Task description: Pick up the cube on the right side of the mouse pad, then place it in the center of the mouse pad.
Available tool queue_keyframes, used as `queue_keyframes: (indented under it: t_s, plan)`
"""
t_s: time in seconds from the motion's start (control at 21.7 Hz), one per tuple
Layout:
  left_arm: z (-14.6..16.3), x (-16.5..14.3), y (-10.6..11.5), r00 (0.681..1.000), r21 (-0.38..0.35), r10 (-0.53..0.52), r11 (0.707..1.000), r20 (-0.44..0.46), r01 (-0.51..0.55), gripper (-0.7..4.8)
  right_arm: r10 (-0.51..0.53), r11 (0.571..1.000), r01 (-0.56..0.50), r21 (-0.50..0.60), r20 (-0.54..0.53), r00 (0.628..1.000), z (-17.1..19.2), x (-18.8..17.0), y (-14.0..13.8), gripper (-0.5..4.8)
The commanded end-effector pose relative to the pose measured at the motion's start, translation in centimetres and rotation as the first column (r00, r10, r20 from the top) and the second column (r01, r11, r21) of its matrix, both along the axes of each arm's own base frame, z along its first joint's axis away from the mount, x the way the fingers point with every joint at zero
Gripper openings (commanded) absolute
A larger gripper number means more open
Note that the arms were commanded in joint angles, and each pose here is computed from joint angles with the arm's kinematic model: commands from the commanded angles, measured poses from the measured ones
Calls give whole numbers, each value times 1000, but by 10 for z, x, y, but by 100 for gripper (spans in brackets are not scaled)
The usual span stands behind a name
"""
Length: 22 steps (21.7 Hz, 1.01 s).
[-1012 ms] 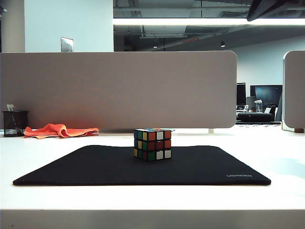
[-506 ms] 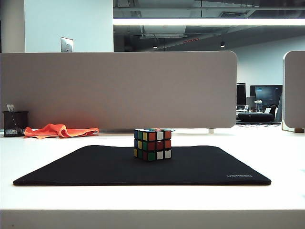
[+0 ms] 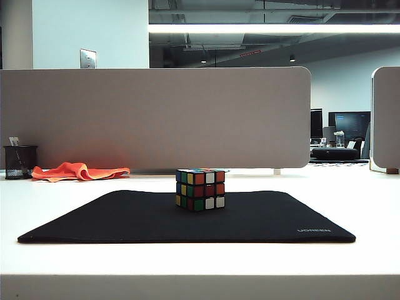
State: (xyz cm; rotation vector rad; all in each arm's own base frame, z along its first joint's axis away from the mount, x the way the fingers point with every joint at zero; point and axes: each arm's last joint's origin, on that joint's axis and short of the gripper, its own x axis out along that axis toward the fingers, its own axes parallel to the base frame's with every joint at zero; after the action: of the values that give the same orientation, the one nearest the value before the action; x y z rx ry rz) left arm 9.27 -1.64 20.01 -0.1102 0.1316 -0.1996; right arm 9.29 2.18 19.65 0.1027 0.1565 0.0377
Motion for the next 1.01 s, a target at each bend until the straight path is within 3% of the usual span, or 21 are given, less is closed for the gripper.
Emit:
queue_keyframes:
  t_s: [0.05, 0.23, 0.41, 0.74, 1.01]
  plan:
    - [-5, -1, 1, 999, -10, 18, 1000, 27, -18, -6, -3, 1000, 6, -25, 128, 992, 1, -10, -3, -4]
    - [-5, -6, 4, 990, -17, 110, 994, 92, -109, -6, 34, 994, -21, -103, 117, 993, -3, -9, -2, -4]
    - [-11, -5, 4, 991, 47, 104, 993, 82, -108, -6, 56, 987, -36, -158, 118, 991, -4, -9, -2, -4]
    - [-16, -6, 3, 997, 34, 70, 997, 22, -70, -5, 73, 988, -63, -140, 68, 995, -8, -9, -2, -4]
    - [-16, -6, 3, 998, 36, 63, 997, 21, -64, -5, 103, 983, -103, -154, -7, 995, -16, -10, -1, -1]
